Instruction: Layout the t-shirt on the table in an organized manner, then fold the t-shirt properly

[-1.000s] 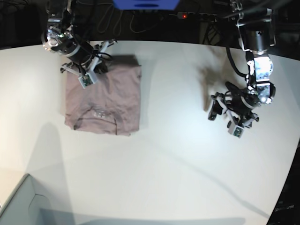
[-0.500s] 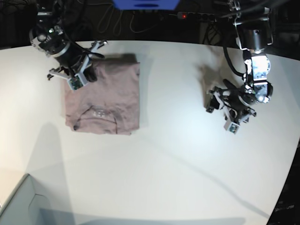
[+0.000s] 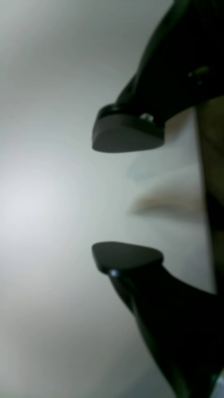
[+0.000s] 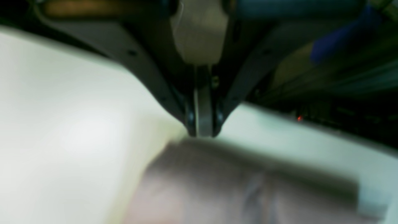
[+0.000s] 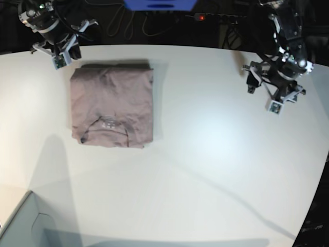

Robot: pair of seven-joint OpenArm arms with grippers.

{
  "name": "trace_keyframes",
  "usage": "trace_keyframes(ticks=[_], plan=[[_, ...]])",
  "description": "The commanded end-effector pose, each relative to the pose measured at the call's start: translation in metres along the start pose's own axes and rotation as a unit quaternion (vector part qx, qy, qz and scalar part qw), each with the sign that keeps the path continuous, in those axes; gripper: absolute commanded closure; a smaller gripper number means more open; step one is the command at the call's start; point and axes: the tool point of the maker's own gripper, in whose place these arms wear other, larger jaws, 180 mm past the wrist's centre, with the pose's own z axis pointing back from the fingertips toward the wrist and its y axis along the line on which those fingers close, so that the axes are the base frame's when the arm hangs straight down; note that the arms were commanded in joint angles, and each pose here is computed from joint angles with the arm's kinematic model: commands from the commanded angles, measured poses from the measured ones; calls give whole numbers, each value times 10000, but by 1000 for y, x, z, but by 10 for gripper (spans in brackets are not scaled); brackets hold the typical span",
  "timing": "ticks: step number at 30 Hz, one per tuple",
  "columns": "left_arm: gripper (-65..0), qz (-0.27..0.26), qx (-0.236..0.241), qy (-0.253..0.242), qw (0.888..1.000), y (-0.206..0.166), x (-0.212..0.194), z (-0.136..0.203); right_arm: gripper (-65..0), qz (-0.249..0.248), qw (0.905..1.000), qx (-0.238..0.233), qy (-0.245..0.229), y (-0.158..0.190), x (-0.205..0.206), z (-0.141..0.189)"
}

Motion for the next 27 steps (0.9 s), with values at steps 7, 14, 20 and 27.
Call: trace_keyframes(ticks=[7, 14, 20, 27], plan=[[-123, 553, 402, 807, 9944, -1, -72, 46, 0, -48, 9988, 202, 433, 12, -40, 15], [0, 1436, 34, 1936, 9705, -42, -176, 58, 0, -493, 9864, 617, 1439, 29, -126, 12], [0, 2240, -696, 2029, 9507, -102, -225, 27, 0, -1217, 9743, 961, 1633, 52, -179, -7], [0, 3668, -1247, 1602, 9079, -147, -260, -25, 0, -2160, 9493, 1491, 1728, 95, -227, -42]])
